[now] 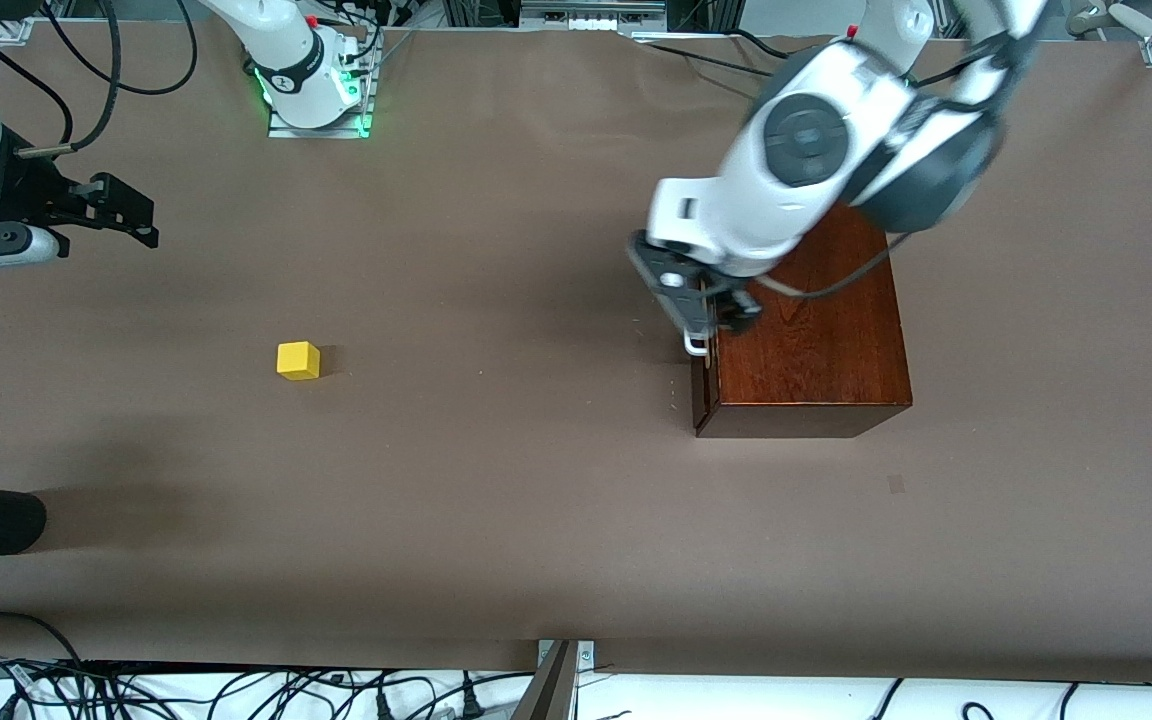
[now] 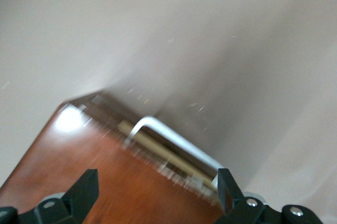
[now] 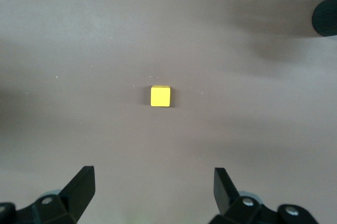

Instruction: Open drawer, take yellow block, close drawer

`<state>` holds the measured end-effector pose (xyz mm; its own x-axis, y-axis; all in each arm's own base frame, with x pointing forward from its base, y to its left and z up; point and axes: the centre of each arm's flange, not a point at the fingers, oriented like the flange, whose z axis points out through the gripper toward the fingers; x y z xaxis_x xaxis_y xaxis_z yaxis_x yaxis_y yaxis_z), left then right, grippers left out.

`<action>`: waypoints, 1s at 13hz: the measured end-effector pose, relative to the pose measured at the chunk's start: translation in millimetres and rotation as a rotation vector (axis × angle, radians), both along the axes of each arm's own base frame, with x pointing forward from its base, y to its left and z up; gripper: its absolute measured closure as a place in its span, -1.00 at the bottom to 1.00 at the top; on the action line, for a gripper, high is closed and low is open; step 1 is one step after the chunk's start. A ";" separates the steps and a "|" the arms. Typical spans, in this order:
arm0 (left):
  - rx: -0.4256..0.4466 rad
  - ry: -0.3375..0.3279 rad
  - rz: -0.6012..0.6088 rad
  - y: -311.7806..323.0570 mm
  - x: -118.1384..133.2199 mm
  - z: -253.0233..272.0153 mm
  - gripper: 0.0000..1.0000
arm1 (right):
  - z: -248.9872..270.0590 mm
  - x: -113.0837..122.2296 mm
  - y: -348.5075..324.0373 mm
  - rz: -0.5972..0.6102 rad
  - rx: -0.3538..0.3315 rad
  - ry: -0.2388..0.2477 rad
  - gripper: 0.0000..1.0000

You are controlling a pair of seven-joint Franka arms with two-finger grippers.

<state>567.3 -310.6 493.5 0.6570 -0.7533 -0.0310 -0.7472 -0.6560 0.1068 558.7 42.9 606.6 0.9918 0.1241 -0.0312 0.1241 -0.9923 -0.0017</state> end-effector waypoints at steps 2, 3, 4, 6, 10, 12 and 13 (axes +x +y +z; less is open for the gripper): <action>0.035 0.007 0.103 61.8 12.7 31.6 -1.00 | 0.1 0.0 -0.1 0.000 -0.001 0.000 -1.00; 0.053 0.014 0.147 90.8 18.1 49.6 -1.00 | 0.1 0.0 -0.2 0.000 -0.002 -0.001 -1.00; 0.064 0.010 0.188 117.0 23.5 68.6 -1.00 | 0.1 0.1 -0.2 0.000 -0.002 -0.001 -1.00; 0.078 -0.025 0.289 162.6 33.3 94.5 -1.00 | 0.2 0.1 -0.2 0.000 -0.002 -0.001 -1.00; 0.110 -0.082 0.683 225.2 34.7 112.2 -1.00 | 0.2 0.1 -0.4 0.000 -0.003 -0.001 -1.00; 0.141 -0.073 0.779 231.6 22.0 107.8 -1.00 | 0.3 0.1 -0.5 0.000 -0.003 -0.001 -1.00; 0.154 -0.062 0.773 232.8 14.8 100.9 -1.00 | 0.3 0.1 -0.5 0.000 -0.003 -0.001 -1.00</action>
<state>582.1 -77.8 594.4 0.9964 -0.0726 -0.0441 -0.0749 -0.9957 -0.0542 558.8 42.4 606.9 0.9919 0.1235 -0.0306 0.1236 -0.9923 0.0015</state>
